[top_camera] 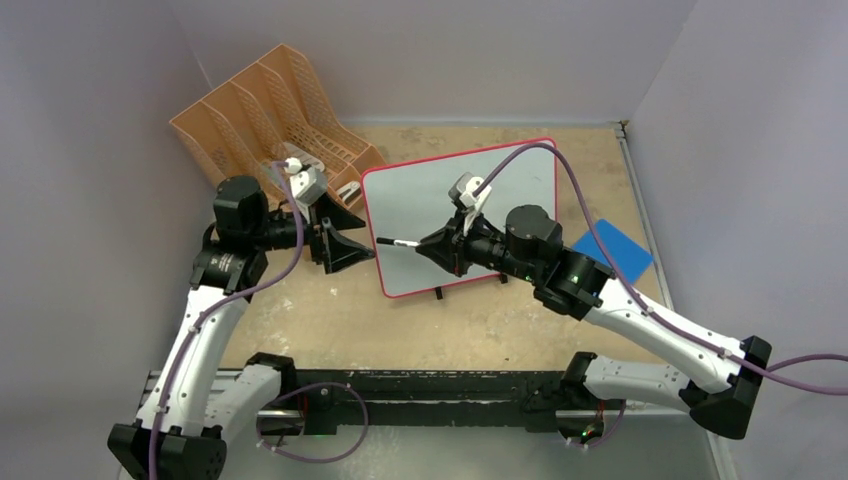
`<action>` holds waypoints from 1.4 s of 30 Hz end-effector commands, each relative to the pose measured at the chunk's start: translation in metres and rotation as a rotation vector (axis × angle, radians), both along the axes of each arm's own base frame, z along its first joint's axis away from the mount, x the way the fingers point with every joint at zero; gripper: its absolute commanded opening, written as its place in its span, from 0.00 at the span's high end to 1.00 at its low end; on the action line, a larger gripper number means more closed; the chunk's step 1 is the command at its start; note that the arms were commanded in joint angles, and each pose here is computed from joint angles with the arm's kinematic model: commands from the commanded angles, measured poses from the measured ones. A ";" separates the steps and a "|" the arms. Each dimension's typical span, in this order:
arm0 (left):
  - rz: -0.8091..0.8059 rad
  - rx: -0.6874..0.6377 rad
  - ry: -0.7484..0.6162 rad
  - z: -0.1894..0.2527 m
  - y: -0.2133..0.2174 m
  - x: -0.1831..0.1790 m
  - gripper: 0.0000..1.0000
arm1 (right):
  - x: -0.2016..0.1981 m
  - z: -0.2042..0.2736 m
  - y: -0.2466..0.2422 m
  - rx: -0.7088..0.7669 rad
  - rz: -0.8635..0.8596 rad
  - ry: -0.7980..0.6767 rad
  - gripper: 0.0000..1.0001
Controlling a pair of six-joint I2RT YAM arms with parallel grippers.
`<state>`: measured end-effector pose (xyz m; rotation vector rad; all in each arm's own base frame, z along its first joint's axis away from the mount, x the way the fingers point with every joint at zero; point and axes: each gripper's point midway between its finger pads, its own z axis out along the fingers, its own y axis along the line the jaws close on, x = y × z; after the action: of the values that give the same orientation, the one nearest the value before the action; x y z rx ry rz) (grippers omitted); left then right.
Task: Write a sentence on the whiteboard
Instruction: Open the whiteboard marker at the center of the board.
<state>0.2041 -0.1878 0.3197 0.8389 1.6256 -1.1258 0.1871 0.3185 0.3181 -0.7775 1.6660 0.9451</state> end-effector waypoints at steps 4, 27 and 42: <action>-0.259 -0.001 -0.196 0.003 -0.022 -0.028 0.29 | -0.028 0.029 -0.001 0.037 0.142 -0.031 1.00; -0.464 -0.016 -0.109 -0.014 -0.040 -0.061 0.68 | -0.047 0.038 0.004 0.044 0.308 -0.174 1.00; -0.360 0.074 -0.221 -0.029 -0.032 -0.055 1.00 | -0.052 0.042 -0.009 0.057 0.322 -0.180 1.00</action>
<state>0.1420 -0.2250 0.2992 1.2963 1.3644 -1.2888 0.1383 0.3215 0.3276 -1.1087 1.4857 1.1096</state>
